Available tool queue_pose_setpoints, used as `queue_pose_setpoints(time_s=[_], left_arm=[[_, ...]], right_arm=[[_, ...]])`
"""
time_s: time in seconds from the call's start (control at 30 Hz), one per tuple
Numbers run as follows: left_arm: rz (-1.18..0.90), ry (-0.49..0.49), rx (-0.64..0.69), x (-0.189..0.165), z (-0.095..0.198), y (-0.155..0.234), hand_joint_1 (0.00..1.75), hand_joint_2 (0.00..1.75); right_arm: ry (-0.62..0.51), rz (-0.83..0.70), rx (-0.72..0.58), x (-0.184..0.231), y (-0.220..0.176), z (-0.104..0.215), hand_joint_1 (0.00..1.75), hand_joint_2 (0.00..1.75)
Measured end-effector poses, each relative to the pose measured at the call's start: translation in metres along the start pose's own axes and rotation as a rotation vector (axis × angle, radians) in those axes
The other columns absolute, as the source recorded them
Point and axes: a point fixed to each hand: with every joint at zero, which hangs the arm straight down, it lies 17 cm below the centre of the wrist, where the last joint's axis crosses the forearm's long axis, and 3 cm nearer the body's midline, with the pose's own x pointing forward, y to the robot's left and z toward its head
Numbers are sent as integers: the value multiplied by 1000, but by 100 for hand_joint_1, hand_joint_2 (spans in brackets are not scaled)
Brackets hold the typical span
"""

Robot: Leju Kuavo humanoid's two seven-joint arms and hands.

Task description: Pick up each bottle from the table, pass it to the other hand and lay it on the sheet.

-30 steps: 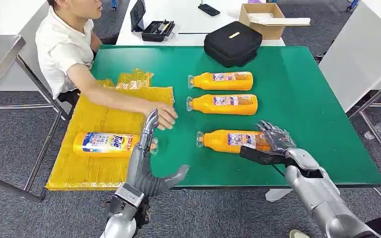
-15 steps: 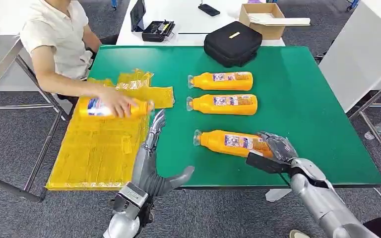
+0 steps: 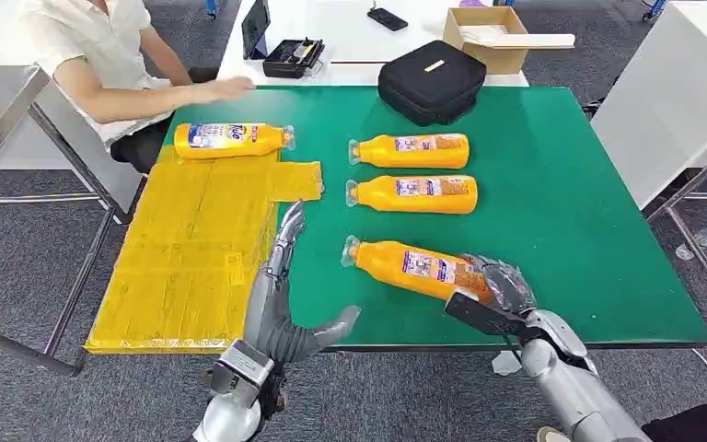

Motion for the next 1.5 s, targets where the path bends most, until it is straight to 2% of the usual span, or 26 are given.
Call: queue_pose_setpoints(time_s=[0.1, 0.17, 0.23, 0.3, 0.4, 0.47, 0.63, 0.77, 0.97, 1.13, 1.3, 1.5], left_arm=[[10, -21, 49, 4, -1, 9, 0, 175], [36, -23, 144, 4, -2, 28, 0, 175], [183, 68, 242, -13, -2, 47, 0, 175], [443, 213, 316, -41, 3, 56, 0, 175], [614, 268, 364, -60, 13, 63, 0, 175], [618, 249, 357, -64, 21, 64, 0, 175], [648, 255, 214, -75, 42, 36, 0, 175], [614, 245, 141, -79, 50, 23, 0, 175], [527, 219, 42, -75, 42, 9, 0, 175], [534, 216, 24, -75, 38, 7, 0, 175], [572, 213, 31, -78, 33, 12, 0, 175], [575, 221, 40, -83, 33, 16, 0, 175]], right_arm=[[-14, -36, -43, 10, -2, -3, 175, 175], [-31, -70, -92, 23, -6, -7, 175, 175], [-60, -117, -153, 41, -15, -12, 175, 175], [-111, -190, -215, 64, -28, -18, 175, 175], [-192, -304, -289, 96, -47, -24, 175, 175], [-244, -371, -341, 118, -63, -26, 175, 175], [-355, -480, -363, 159, -73, -24, 175, 175], [-406, -544, -332, 181, -66, -25, 175, 175], [-479, -559, -198, 213, -37, -26, 175, 175], [-510, -547, -142, 225, -21, -25, 175, 175], [-594, -539, -58, 249, -1, -17, 175, 175], [-616, -533, -21, 258, 10, -13, 175, 175]])
